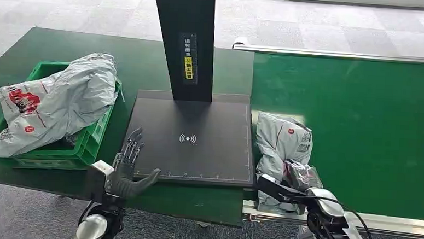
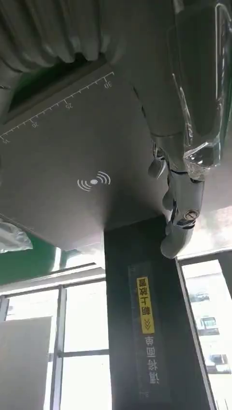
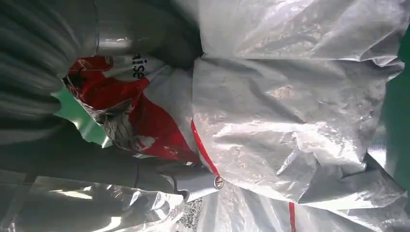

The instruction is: Moved the parcel from conveyor to table for the left to box.

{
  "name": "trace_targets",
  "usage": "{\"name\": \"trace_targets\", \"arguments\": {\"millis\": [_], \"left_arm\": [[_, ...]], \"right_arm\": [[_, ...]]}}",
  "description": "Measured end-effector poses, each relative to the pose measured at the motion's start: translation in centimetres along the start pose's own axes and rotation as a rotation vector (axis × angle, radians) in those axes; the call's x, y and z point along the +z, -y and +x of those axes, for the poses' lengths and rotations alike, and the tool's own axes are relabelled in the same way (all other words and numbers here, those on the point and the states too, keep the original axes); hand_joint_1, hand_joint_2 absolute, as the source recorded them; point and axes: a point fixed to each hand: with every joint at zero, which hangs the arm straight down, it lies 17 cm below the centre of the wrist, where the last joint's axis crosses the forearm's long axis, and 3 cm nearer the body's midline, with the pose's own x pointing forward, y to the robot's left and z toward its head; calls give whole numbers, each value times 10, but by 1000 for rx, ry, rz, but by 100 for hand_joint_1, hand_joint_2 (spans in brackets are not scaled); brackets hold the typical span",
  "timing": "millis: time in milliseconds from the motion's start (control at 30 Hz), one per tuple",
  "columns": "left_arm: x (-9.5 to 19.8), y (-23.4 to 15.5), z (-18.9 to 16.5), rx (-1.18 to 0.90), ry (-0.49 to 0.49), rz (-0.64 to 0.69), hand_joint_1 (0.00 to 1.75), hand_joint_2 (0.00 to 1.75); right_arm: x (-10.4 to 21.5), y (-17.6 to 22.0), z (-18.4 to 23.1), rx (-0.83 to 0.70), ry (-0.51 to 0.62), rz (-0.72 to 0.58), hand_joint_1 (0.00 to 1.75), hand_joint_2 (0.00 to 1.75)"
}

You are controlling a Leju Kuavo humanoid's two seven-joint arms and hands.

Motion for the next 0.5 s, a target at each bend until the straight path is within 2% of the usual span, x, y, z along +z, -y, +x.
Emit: {"name": "trace_targets", "arguments": {"millis": [233,400,500], "left_arm": [[0,-3,2,-3,8,4,0,175],[-1,-7,5,-3,32,23,0,175],[-5,-20,8,-10,58,90,0,175]], "right_arm": [[-4,49,15,-69,37,-221,175,175],[9,112,31,-172,106,-501,175,175],[26,146,32,-238,113,-670,175,175]]}}
